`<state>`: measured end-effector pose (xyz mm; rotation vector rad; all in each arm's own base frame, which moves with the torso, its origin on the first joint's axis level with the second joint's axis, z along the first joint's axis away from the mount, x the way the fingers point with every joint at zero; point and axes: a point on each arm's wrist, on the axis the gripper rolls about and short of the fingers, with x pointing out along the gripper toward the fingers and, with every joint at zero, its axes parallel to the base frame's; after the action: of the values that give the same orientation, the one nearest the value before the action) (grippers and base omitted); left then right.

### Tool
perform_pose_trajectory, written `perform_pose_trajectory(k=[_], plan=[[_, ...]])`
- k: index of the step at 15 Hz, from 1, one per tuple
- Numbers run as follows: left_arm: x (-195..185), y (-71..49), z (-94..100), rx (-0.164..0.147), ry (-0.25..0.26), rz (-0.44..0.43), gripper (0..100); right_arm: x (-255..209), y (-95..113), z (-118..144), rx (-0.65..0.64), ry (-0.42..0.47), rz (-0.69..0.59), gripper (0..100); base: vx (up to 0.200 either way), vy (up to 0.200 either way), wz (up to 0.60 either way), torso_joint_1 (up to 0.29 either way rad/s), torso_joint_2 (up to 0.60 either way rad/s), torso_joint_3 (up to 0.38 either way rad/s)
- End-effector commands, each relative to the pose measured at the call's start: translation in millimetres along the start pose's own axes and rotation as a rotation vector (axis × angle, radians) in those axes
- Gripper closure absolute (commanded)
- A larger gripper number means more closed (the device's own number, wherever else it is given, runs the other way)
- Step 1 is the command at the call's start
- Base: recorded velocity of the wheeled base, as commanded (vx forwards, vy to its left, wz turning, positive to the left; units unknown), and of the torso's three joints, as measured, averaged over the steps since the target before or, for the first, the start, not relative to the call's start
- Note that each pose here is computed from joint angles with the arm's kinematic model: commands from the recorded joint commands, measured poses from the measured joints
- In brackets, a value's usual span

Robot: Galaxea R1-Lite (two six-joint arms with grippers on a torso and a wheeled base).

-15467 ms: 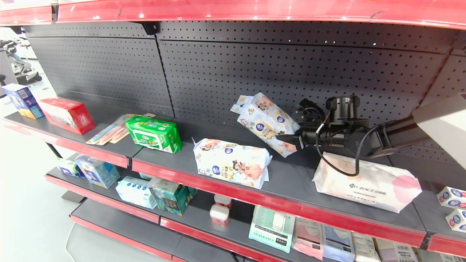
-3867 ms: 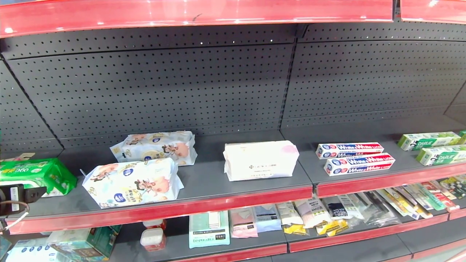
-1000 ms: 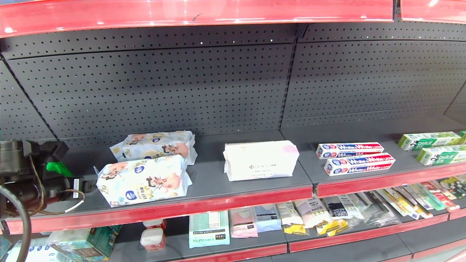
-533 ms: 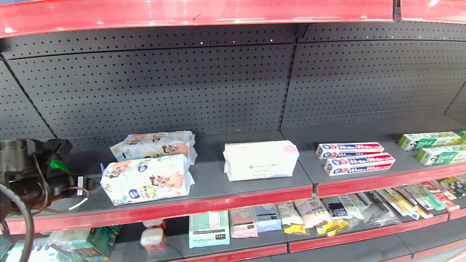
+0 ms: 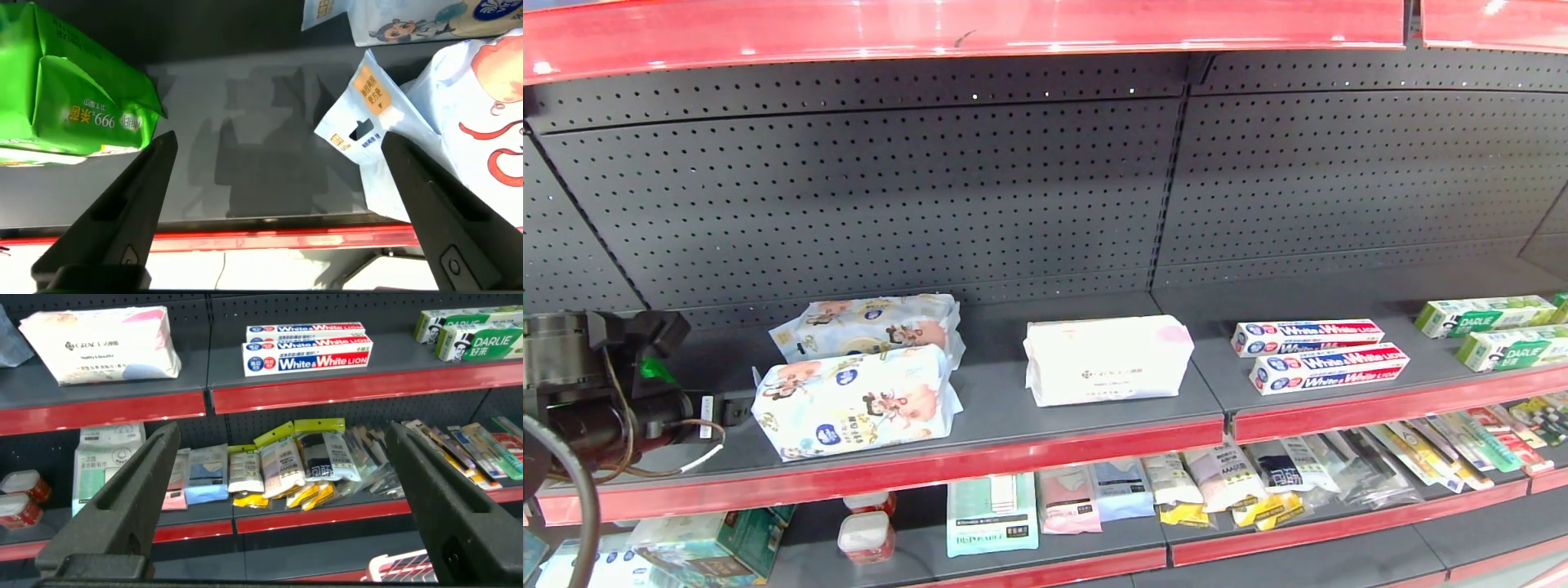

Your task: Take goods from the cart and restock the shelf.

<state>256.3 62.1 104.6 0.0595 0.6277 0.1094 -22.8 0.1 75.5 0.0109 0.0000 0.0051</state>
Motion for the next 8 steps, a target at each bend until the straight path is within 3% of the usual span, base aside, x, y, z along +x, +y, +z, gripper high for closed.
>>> perform_pose_trajectory(k=[1,8], plan=[[-0.5,-0.9,0.4,0.003,-0.003,-0.003,0,0.1,0.0,0.0,0.000,0.002,0.001,0,0.000,0.000,0.00,0.000,0.00,0.000],[-0.5,-2.4,1.5,0.005,-0.014,-0.006,0,0.1,0.0,0.0,0.000,0.002,-0.001,0,0.000,0.000,0.00,0.000,0.00,0.000]])
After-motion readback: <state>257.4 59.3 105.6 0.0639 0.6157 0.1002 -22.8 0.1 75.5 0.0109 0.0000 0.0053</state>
